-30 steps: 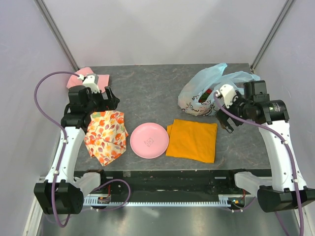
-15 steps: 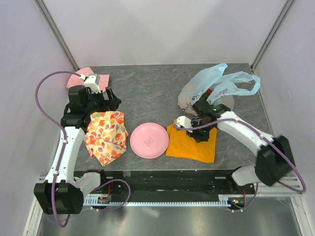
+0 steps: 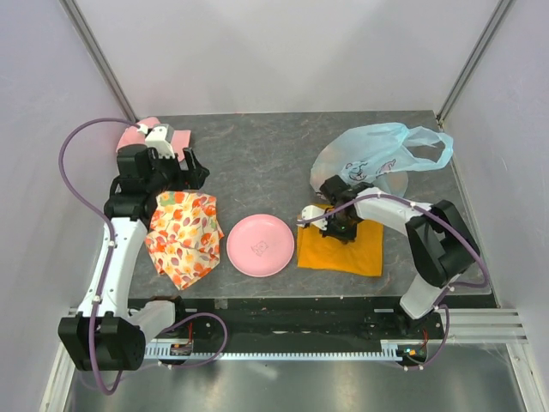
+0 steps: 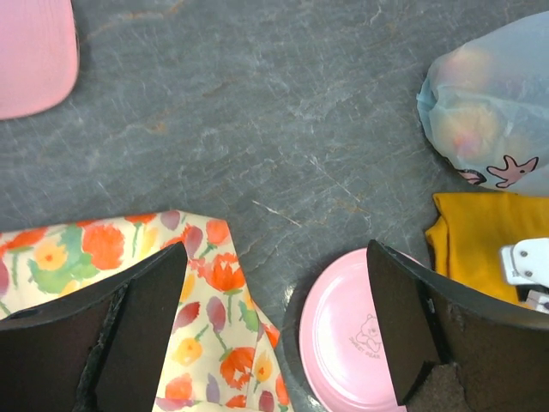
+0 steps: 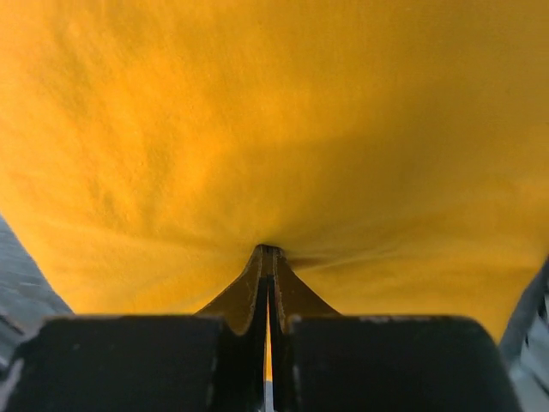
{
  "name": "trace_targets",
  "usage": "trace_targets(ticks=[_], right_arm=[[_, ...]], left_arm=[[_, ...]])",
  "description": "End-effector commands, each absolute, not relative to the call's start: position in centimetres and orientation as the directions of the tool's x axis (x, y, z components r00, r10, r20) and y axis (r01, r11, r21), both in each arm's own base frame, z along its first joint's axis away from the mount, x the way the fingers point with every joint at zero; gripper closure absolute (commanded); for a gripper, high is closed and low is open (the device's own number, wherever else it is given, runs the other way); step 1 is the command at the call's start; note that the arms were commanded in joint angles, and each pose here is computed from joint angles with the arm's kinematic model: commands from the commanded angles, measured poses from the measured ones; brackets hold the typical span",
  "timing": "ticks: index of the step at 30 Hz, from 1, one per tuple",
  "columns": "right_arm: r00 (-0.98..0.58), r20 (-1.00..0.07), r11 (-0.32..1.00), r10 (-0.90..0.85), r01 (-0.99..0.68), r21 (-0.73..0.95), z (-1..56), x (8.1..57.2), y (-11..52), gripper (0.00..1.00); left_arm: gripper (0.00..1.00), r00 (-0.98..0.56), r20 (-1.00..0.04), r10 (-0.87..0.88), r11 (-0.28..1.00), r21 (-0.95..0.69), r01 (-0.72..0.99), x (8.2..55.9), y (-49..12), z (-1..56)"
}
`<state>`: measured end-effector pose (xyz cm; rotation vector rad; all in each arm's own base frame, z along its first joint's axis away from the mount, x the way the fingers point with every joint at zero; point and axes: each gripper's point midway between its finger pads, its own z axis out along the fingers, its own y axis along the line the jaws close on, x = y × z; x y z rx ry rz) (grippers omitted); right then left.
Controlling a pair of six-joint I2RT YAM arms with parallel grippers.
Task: Take the fake fruits out of the plastic bag
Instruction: Move the distractor to the center of the board.
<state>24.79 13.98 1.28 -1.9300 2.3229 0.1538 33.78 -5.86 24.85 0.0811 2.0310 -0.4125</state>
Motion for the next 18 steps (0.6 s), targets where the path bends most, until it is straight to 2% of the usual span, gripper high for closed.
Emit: trace_targets(ticks=[1, 11, 16, 18], right_arm=[[-0.255, 0.090, 0.250, -0.963, -0.966, -0.066, -1.8, 24.6, 4.0, 1.00], [-0.398, 0.194, 0.383, -0.897, -0.917, -0.112, 0.3, 21.3, -7.6, 1.00], [-0.572, 0.266, 0.550, -0.776, -0.820, -0.158, 0.6, 20.4, -13.0, 1.00], [-0.667, 0.209, 0.636, -0.715, -0.745, -0.202, 2.1, 22.3, -13.9, 0.99]], left_arm=[[0.08, -0.364, -0.930, -0.053, 0.943, -0.166, 0.287, 35.2, -5.7, 28.8], [0.09, -0.382, -0.921, -0.073, 0.920, -0.210, 0.332, 37.5, -6.8, 28.9], [0.09, -0.421, -0.906, -0.049, 0.889, -0.231, 0.394, 37.9, -9.3, 27.8], [0.09, -0.464, -0.885, -0.037, 0.874, -0.253, 0.415, 37.4, -10.3, 26.7]])
